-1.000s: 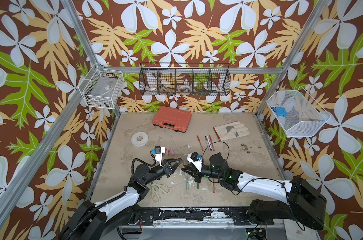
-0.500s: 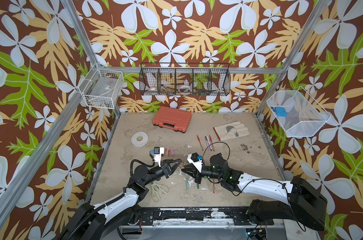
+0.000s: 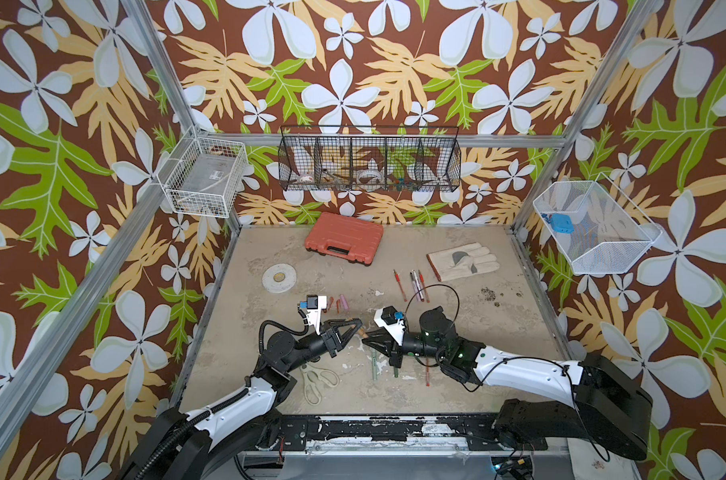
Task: Open the pen caps
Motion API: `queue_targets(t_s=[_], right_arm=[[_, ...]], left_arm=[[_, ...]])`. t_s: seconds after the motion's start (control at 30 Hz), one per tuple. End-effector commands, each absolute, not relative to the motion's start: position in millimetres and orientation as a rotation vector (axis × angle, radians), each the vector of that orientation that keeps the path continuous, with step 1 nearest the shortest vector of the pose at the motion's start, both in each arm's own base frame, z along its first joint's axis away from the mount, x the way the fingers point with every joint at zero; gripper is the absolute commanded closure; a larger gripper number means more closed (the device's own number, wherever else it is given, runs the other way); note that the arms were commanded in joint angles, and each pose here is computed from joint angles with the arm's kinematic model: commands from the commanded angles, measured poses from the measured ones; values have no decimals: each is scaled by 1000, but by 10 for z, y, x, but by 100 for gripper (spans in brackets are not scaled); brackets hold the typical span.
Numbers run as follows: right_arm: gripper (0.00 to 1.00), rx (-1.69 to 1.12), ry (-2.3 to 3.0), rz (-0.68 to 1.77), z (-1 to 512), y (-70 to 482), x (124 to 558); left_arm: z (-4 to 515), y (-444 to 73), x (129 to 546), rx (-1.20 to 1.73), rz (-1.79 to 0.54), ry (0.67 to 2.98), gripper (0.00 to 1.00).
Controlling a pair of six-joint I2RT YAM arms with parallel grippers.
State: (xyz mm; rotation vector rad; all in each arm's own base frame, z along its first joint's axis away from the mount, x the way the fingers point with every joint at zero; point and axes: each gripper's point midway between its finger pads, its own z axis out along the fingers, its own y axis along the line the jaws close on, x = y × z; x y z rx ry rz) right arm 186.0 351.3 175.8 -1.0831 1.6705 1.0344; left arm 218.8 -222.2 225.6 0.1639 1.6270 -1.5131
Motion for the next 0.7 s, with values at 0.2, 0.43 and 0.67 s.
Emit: queue_targets(t_s=[0.2,0.43,0.67], right_arm=[[100,-1214,1952,1031,1120,3280,1566],[100,-1227,1957,1046,1101,3273,1529],[100,-1232,1983,879,994,3263,1582]], left_arm=[[2829,-1880,2348,24,-1440,1336,100],[2793,-1868,2385,11,-1450,1345,100],[2769,-1800,2429,-23,-1415,1353,100]])
